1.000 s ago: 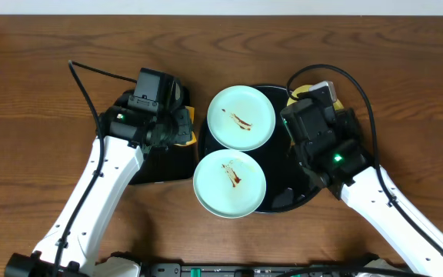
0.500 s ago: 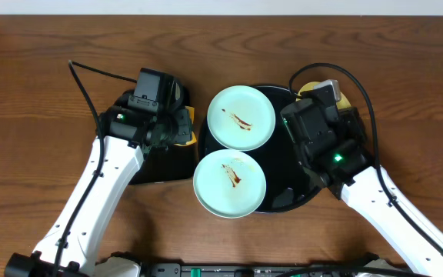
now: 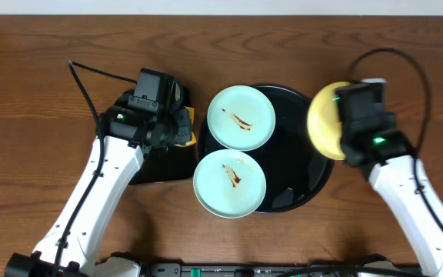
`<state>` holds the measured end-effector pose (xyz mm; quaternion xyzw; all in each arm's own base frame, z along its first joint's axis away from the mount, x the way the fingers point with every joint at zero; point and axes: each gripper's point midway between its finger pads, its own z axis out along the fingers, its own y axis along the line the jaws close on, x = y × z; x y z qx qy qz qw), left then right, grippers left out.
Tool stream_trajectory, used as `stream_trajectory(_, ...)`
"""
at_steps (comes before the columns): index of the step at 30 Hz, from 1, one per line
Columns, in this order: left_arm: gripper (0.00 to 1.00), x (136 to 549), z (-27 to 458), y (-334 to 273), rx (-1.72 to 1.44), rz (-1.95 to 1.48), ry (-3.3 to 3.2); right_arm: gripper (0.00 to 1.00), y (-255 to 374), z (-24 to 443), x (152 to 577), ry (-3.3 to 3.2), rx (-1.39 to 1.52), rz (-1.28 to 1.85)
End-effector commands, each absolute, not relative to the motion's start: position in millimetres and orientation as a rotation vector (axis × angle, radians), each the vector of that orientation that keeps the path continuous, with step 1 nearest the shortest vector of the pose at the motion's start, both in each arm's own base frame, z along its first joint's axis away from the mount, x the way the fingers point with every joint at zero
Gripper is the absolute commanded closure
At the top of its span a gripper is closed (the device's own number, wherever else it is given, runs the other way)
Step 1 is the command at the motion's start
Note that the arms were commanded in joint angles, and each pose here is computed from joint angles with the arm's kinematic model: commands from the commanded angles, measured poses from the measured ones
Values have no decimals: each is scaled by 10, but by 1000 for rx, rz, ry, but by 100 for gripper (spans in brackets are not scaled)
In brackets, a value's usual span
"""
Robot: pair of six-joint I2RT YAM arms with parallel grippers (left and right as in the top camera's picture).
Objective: Clean dirty plates on tray and stack at the side
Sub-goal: 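Carry the yellow plate with the right gripper to the table's right side, then move the right gripper back and grasp the upper light-blue plate rim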
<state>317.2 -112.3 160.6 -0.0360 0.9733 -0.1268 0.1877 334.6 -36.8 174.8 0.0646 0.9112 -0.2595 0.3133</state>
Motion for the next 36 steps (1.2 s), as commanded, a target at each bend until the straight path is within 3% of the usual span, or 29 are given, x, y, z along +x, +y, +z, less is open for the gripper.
stream_trajectory(1, 92, 3180, 1668, -1104, -84, -353, 2721, 99, -636, 1724, 3342, 2424, 360, -560)
stream_trajectory(11, 92, 3179, 1668, -1104, -84, -353, 2721, 99, -1406, 1195, 3095, 2556, 797, -298)
stream_trajectory(22, 92, 3179, 1668, -1104, -84, -353, 2721, 98, -1785, 768, 3127, 2570, 960, -277)
stream_trajectory(25, 92, 3179, 1668, -1104, -84, -353, 2721, 67, -1701, 798, 3237, 2549, 930, -187)
stream_trajectory(30, 92, 3180, 1668, -1104, -83, -353, 2721, 63, -1350, 1017, 3441, 2504, 807, 73)
stream_trajectory(36, 92, 3180, 1668, -1104, -81, -353, 2720, 51, -514, 1564, 3710, 2411, 414, 404)
